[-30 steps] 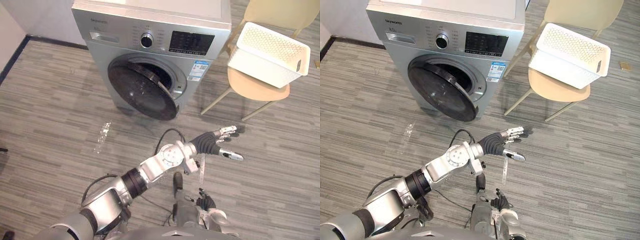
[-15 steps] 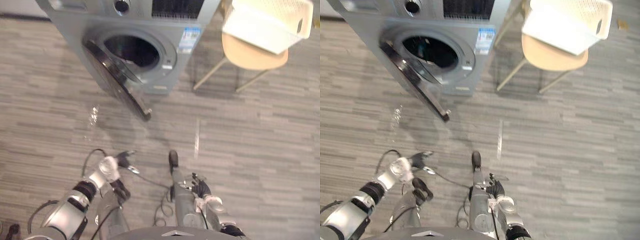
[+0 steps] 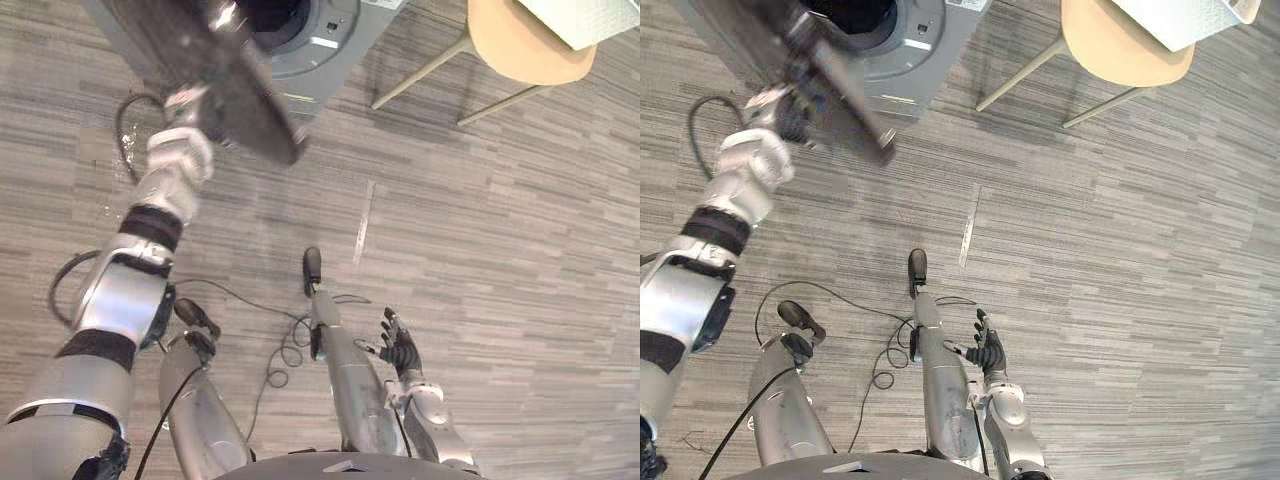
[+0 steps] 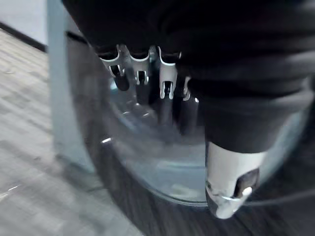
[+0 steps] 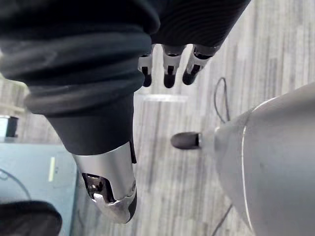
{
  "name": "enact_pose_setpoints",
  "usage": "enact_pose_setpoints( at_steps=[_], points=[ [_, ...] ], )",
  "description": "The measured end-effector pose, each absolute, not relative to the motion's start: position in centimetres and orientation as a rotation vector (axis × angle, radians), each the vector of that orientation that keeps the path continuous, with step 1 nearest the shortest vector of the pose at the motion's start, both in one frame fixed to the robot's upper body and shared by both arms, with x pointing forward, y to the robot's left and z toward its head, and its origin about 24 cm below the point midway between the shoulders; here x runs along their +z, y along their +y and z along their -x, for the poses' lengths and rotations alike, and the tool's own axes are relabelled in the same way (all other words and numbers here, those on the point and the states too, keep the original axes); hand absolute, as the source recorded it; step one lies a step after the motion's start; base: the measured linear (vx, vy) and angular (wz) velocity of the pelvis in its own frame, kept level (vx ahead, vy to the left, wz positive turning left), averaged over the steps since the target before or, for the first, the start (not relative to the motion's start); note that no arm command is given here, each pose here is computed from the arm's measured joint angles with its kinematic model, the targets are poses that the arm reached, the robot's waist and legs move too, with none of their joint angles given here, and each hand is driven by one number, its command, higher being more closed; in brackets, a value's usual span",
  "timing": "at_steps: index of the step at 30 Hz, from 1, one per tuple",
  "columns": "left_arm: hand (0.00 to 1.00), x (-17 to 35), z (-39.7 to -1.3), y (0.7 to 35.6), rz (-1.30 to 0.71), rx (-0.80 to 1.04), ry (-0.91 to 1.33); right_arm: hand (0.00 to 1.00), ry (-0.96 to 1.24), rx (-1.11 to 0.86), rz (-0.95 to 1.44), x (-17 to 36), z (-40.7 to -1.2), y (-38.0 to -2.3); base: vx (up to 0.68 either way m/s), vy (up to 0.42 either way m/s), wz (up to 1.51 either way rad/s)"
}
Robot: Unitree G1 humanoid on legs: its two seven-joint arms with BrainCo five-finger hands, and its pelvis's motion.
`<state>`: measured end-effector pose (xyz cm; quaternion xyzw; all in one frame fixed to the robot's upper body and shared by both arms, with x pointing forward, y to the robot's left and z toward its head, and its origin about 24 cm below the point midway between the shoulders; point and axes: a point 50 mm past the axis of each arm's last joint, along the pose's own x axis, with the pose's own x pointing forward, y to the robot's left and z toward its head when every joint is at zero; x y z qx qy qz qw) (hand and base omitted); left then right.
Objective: Pick up the laundry basket with both hands and put the clothes into the washing machine.
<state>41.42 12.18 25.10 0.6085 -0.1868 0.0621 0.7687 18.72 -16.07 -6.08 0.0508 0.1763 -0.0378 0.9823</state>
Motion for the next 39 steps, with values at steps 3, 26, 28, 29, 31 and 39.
enact_pose_setpoints(
  at_steps=[3, 26, 28, 29, 31, 39],
  points=[
    [0.0, 27.5, -39.8, 5.9, -1.261, 0.051, -0.654, 0.0, 0.365, -0.094, -0.124, -6.3, -18.6, -15.7, 0.02, 0.006, 0.08],
    [0.0, 12.9, -33.4, 7.7, -0.853, -0.252, -0.48, 0.0, 0.535, -0.237, -0.152, -9.6, -16.4, -18.1, -0.02, -0.019, 0.09],
    [0.0, 6.3, -30.4, 10.5, -0.559, -0.156, -0.194, 0.0, 0.586, -0.258, -0.131, -10.3, -15.7, -19.0, 0.09, 0.006, 0.36],
    [0.0, 4.8, -29.5, 11.2, -0.503, -0.126, -0.127, 0.0, 0.596, -0.261, -0.123, -10.5, -15.6, -19.2, 0.12, 0.01, 0.54],
    [0.0, 0.0, -25.6, 14.2, -0.29, 0.023, 0.091, 0.0, 0.644, -0.251, -0.068, -11.0, -15.4, -20.0, 0.13, 0.015, 0.86],
    [0.0, -9.5, -16.9, 18.3, -0.014, 0.287, 0.538, 0.0, 0.802, -0.356, -0.017, -12.9, -13.0, -23.7, 0.17, 0.155, 1.15]
  ],
)
